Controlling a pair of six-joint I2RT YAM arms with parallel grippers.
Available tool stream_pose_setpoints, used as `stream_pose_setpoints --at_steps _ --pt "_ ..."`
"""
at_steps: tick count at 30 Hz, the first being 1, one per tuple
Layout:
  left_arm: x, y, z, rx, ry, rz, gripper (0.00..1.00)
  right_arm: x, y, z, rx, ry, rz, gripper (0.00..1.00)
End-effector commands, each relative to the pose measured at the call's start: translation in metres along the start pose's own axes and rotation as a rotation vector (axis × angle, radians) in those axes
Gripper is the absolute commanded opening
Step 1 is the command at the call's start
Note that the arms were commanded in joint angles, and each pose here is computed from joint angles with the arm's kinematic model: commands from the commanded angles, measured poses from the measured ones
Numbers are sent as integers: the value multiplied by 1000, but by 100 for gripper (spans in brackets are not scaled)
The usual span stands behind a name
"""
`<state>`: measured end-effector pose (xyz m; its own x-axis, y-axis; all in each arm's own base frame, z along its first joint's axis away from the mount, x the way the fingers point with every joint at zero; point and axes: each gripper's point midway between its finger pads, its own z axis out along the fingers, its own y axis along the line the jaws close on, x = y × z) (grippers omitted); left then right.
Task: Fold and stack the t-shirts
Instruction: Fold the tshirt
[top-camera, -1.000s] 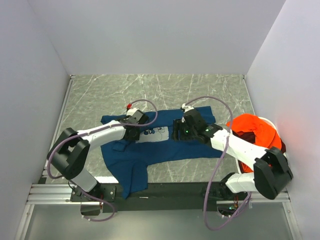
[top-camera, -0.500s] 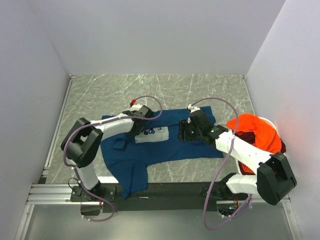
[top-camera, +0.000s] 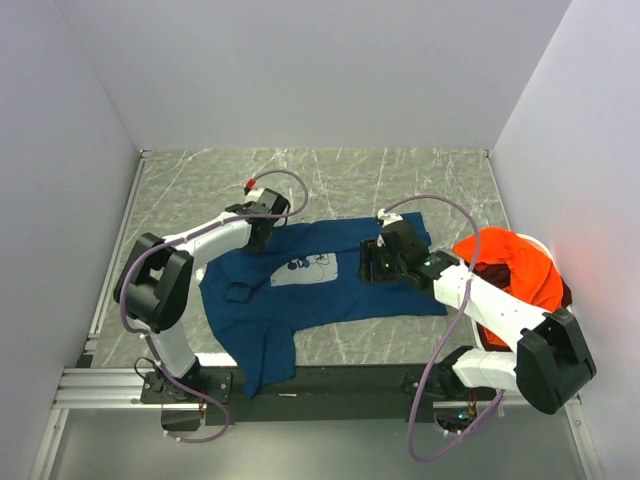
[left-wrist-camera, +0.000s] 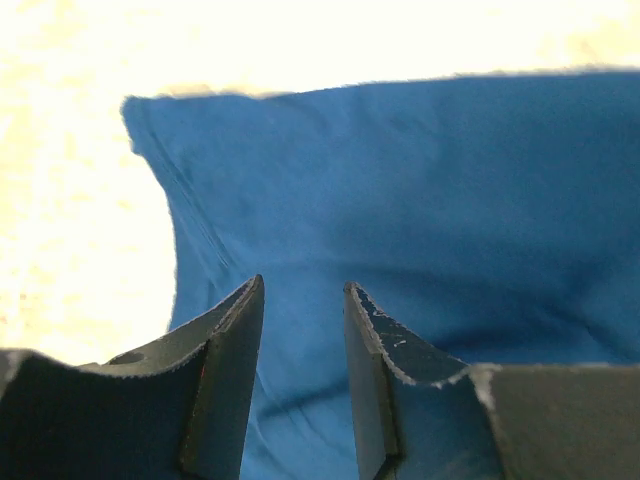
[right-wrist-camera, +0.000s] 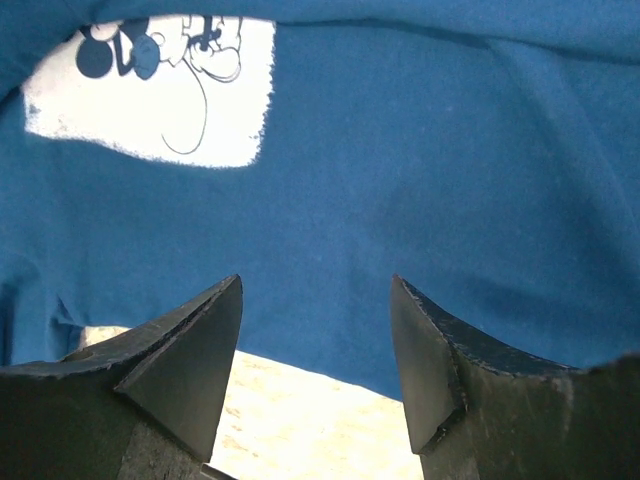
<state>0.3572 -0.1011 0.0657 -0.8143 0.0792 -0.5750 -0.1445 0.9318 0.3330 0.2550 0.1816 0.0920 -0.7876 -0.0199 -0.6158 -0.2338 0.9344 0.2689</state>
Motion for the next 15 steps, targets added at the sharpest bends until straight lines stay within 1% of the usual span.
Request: stream_pose_setpoints --at_steps 1,3,4,5,6,7,8,10,11,12,15 --pt "-15 -15 -39 120 -48 -36 43 -3 -3 -6 4 -25 -3 67" --pt "3 -22 -54 141 -30 -52 44 -3 -3 -6 -1 -27 -1 67" --pt "6 -21 -64 153 -31 -78 44 -4 -1 -6 -6 -31 1 67" --pt "22 -21 -66 158 8 -117 43 -2 -2 -6 -6 -26 2 67" --pt "30 -22 -69 170 20 -139 43 -3 0 -6 -11 -28 1 67" --pt "33 -21 -77 195 19 -180 42 -2 -1 -6 -11 -27 4 67" --pt "48 -22 -75 208 49 -226 41 -1 0 -5 -16 -22 4 67" --pt "55 -20 -81 242 47 -291 38 1 1 -5 -22 -18 7 66" --pt "68 -19 -76 241 70 -315 37 1 2 -5 -28 -16 8 66" --pt "70 -25 -78 279 72 -338 35 2 3 -5 -34 -17 11 66" --pt "82 -30 -76 312 96 -376 33 4 4 -4 -45 -14 23 66"
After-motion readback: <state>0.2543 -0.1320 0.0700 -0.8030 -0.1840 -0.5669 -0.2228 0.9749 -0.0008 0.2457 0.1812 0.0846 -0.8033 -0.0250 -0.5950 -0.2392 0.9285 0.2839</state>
